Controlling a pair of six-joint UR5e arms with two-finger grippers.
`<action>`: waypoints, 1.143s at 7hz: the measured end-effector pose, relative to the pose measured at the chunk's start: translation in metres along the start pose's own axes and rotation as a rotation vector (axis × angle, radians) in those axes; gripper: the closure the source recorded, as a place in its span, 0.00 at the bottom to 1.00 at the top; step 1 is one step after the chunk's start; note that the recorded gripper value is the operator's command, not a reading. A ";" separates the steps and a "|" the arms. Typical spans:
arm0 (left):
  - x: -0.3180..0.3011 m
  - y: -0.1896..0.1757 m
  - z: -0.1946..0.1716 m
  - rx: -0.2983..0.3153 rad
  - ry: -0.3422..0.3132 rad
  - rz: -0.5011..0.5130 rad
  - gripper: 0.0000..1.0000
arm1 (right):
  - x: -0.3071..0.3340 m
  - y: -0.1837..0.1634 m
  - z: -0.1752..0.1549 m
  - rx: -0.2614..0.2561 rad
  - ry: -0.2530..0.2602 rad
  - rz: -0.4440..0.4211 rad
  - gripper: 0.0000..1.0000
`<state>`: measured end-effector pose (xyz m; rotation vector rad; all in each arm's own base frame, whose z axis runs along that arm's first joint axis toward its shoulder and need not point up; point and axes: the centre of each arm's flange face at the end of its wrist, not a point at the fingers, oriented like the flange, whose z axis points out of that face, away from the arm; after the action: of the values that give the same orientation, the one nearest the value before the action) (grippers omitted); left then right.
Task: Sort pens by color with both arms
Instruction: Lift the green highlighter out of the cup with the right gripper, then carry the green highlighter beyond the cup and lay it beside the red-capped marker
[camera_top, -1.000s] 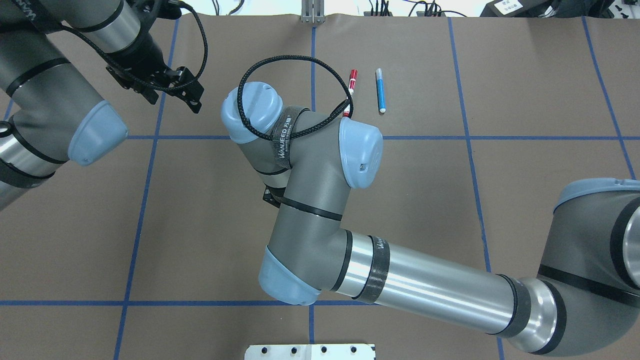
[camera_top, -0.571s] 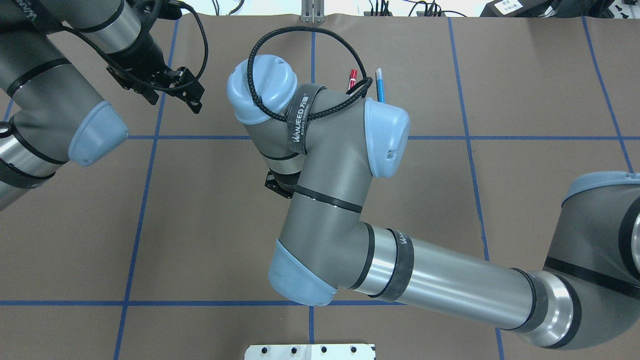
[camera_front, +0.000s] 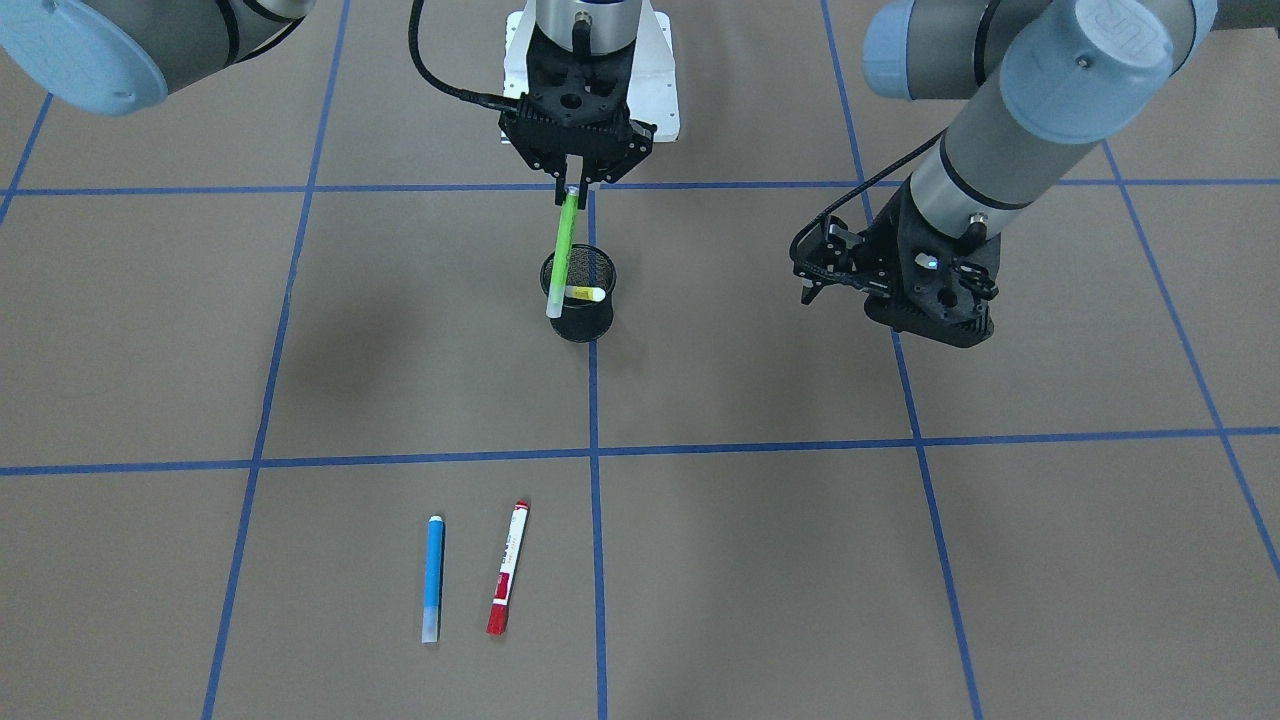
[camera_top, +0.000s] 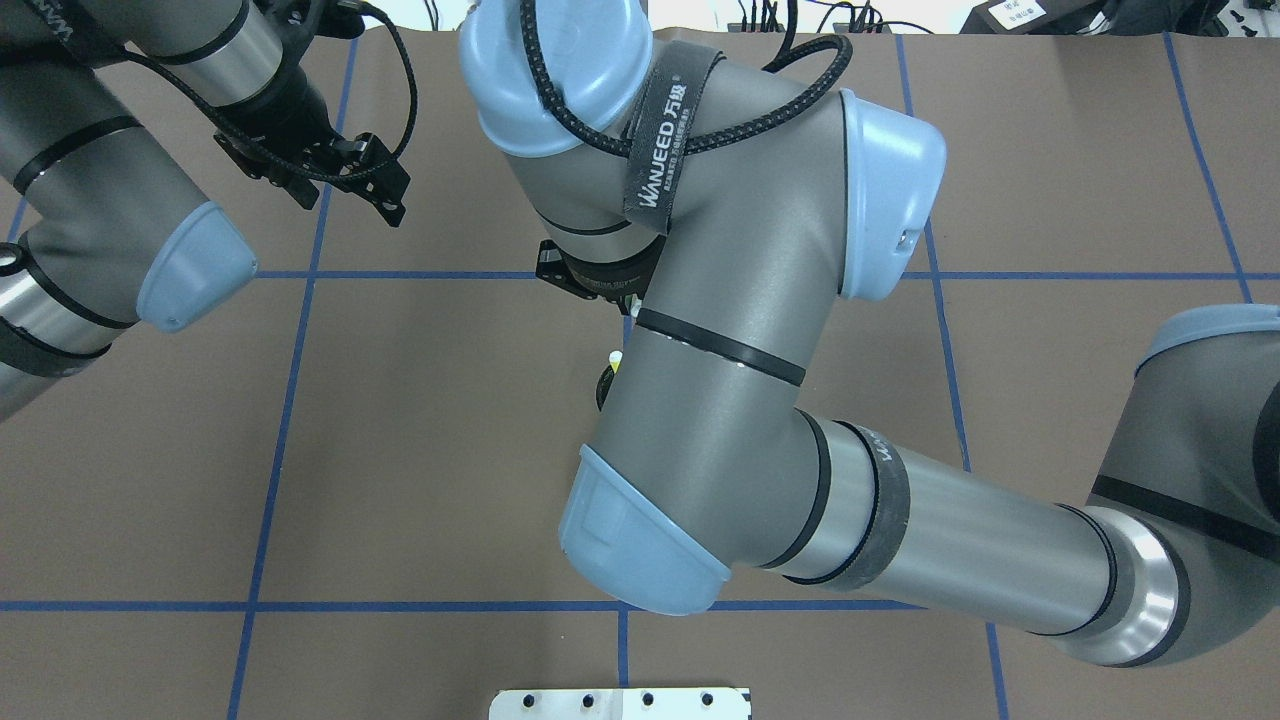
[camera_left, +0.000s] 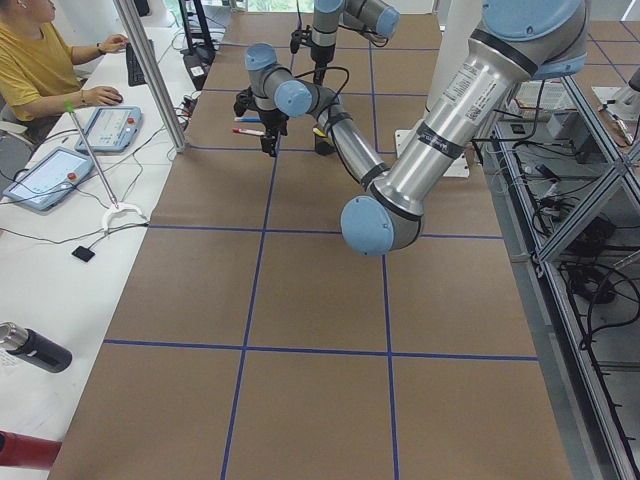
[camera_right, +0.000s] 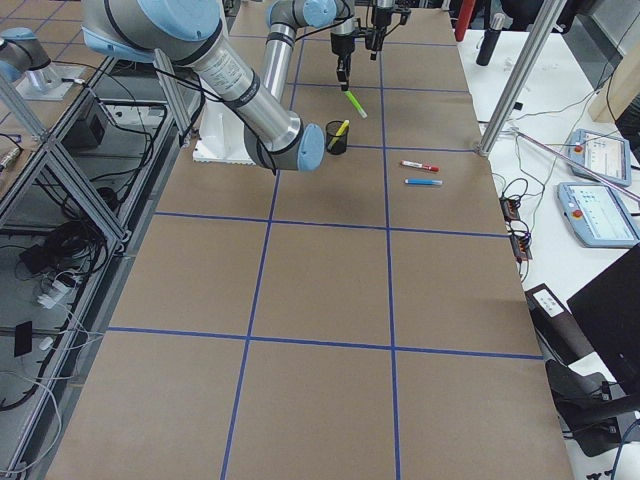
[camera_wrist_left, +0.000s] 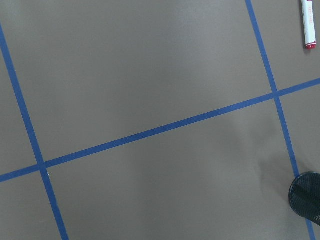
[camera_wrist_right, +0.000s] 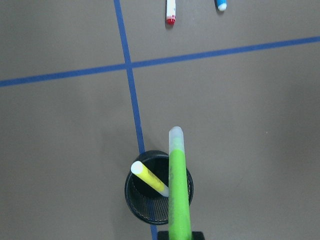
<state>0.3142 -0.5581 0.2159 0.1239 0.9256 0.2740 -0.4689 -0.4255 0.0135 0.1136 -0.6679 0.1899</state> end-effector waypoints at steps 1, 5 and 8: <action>0.000 0.000 -0.001 0.001 0.001 0.001 0.01 | -0.002 -0.011 0.000 0.079 -0.024 -0.014 1.00; 0.002 0.001 -0.002 0.003 0.002 0.003 0.01 | -0.033 -0.085 0.099 0.331 -0.075 -0.034 1.00; 0.005 0.000 -0.004 0.006 0.004 0.006 0.01 | -0.034 -0.123 0.193 0.461 -0.033 -0.027 1.00</action>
<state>0.3139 -0.5564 0.2102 0.1322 0.9301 0.2773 -0.5858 -0.5826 0.1373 0.5690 -0.6459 0.3142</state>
